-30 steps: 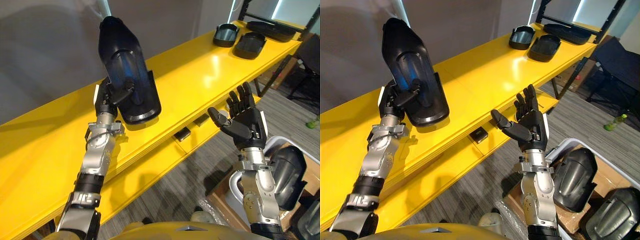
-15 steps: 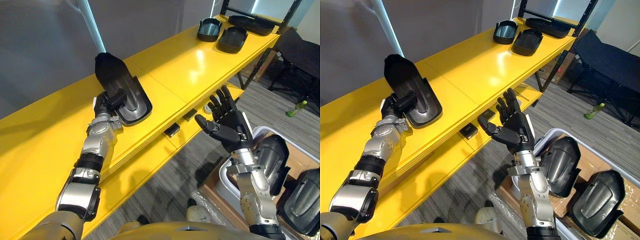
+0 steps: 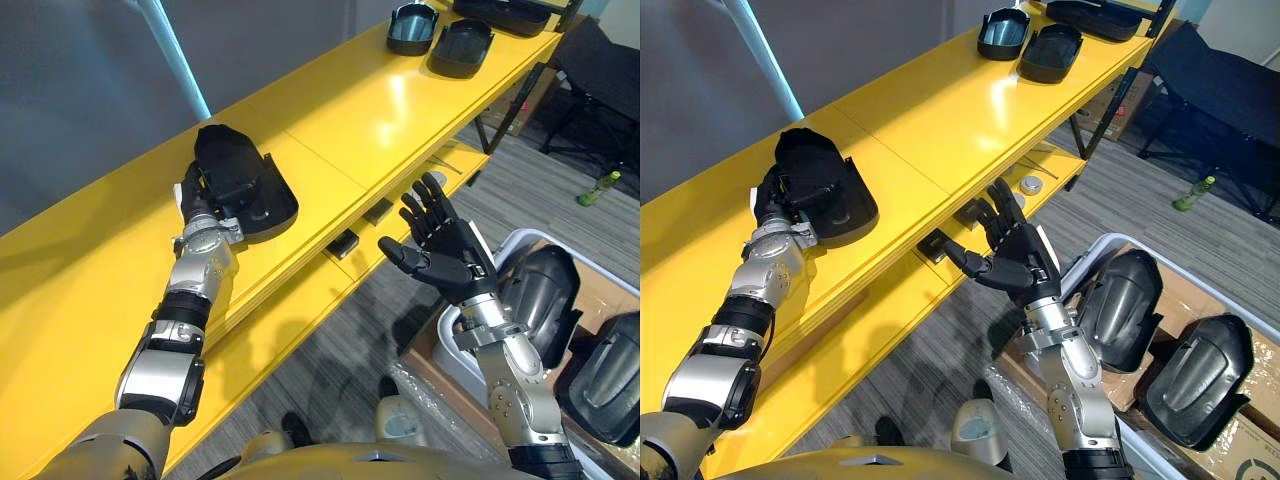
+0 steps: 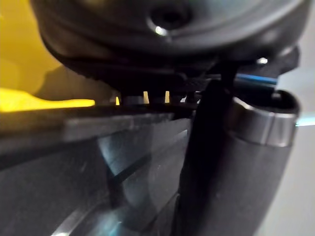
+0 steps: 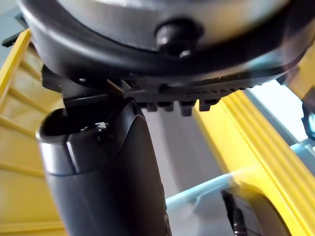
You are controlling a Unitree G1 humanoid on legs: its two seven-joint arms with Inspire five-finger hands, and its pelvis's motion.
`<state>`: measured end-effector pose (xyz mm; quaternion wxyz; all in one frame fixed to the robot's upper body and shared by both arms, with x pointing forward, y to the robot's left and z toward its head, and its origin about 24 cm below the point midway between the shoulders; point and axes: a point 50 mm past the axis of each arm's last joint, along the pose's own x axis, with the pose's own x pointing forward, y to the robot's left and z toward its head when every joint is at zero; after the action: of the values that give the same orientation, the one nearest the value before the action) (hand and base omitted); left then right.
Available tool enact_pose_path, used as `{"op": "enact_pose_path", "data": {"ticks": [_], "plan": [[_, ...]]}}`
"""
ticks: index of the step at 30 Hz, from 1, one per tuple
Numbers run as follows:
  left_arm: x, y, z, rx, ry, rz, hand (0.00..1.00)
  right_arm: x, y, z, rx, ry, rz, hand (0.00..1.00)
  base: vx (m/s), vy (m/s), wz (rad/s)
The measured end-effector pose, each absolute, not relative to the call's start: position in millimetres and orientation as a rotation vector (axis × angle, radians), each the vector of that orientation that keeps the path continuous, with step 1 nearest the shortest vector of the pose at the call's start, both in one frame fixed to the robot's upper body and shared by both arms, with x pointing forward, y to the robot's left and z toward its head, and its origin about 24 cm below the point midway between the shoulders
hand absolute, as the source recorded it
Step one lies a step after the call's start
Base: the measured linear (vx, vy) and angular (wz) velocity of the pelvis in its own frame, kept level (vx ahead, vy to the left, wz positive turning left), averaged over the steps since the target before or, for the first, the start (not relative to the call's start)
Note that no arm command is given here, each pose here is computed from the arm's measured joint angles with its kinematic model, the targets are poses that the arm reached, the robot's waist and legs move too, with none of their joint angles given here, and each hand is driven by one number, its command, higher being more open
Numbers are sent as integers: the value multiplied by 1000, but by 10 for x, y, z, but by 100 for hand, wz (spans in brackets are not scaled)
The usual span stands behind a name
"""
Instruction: Walk over and take three plastic housings, then place them on the shelf
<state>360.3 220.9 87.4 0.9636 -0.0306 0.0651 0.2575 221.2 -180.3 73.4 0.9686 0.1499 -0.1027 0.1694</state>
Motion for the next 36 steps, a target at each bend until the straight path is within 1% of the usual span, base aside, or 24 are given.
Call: {"op": "enact_pose_path", "data": {"ticks": [6,8,13,16,19,22,23,24,26,28,29,31,33,34,36], "plan": [[3638,2376,1019,-107,111,701,100,2192,-1701,750,305,-209,406,100,3,-3,-4],[3646,2406,1044,-123,101,724,100,2190,-1670,741,309,-202,418,100,29,15,-4],[3667,2387,1088,-255,58,675,100,2192,-1629,718,305,-175,439,100,34,30,-2],[3681,2361,1158,-334,25,639,100,2214,-1631,734,286,-178,415,100,3,37,-1],[3690,2324,1231,-399,-1,598,100,2252,-1623,755,169,-183,366,100,-11,23,5],[3652,2275,1426,-424,-107,552,100,2321,-1553,833,8,-227,328,100,-16,3,7],[3575,2230,1580,-443,-205,503,100,2356,-1502,886,-73,-260,322,100,-22,2,11],[3538,2209,1634,-446,-241,484,100,2368,-1481,905,-98,-272,323,100,-21,6,18],[3366,2153,1780,-454,-364,439,100,2406,-1383,977,-91,-314,344,100,-8,-4,26],[3177,2125,1818,-402,-440,462,100,2432,-1295,1032,-77,-342,371,100,-7,-14,27],[3038,2127,1813,-395,-488,504,100,2441,-1229,1061,-69,-359,393,100,-26,-15,32],[2834,2197,1763,-319,-545,662,100,2436,-1104,1083,-55,-376,428,100,-24,-25,38],[2536,2333,1693,-267,-597,863,100,2387,-921,1047,-20,-364,467,100,-1,-45,45],[2445,2357,1676,-275,-604,890,100,2371,-872,1034,-7,-359,476,100,8,-47,36],[2129,2334,1575,-257,-600,913,100,2320,-704,998,40,-342,502,100,21,-36,37]]}}
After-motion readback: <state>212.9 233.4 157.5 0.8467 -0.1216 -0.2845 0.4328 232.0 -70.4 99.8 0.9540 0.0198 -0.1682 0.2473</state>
